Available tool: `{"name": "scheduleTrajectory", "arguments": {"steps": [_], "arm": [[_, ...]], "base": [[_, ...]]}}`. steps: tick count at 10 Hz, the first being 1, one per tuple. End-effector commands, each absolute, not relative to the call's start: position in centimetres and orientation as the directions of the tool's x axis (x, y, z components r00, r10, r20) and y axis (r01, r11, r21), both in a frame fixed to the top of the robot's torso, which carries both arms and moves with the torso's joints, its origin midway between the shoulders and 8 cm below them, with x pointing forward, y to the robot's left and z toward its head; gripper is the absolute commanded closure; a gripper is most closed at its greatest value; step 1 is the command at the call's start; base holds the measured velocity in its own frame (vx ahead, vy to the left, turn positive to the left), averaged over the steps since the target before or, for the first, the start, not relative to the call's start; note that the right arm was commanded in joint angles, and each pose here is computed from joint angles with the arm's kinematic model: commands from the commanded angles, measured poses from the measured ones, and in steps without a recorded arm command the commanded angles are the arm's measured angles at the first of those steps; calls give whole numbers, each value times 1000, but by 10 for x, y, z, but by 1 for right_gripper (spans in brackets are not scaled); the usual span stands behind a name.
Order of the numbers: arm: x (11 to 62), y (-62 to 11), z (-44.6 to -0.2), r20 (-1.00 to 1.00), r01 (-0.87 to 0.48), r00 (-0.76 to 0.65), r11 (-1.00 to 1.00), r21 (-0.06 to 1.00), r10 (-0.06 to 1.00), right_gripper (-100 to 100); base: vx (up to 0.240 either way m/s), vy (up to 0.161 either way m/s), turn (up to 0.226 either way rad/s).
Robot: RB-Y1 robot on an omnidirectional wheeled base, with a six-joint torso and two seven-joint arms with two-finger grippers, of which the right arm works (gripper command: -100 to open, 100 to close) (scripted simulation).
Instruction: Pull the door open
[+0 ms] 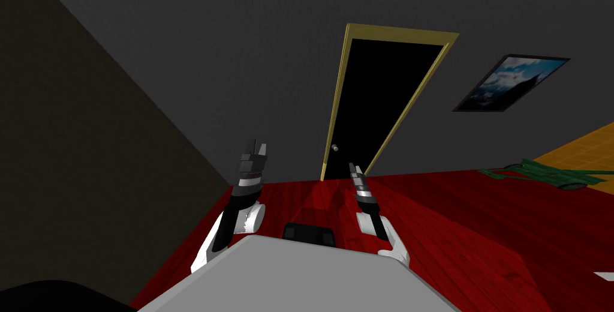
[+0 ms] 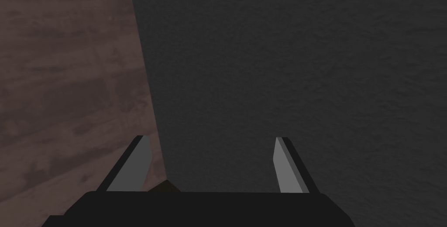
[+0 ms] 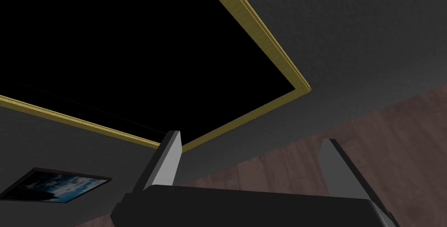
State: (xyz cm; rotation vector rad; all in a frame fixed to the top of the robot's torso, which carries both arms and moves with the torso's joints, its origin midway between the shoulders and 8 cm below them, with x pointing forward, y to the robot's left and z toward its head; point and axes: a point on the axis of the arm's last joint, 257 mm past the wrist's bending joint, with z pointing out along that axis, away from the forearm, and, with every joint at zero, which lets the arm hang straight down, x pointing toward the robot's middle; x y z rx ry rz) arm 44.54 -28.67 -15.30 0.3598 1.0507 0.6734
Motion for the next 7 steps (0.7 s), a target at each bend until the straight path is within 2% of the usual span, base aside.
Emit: {"name": "scheduleTrajectory", "arguments": {"steps": [1,7], "arm": [[448,-289,-167,-712,-307,321,779,546,625,-100],[459,-299,-220,-827,-212,282,873,439,485,-100]], "base": [[85,-38,28],[101,-39,28]]}}
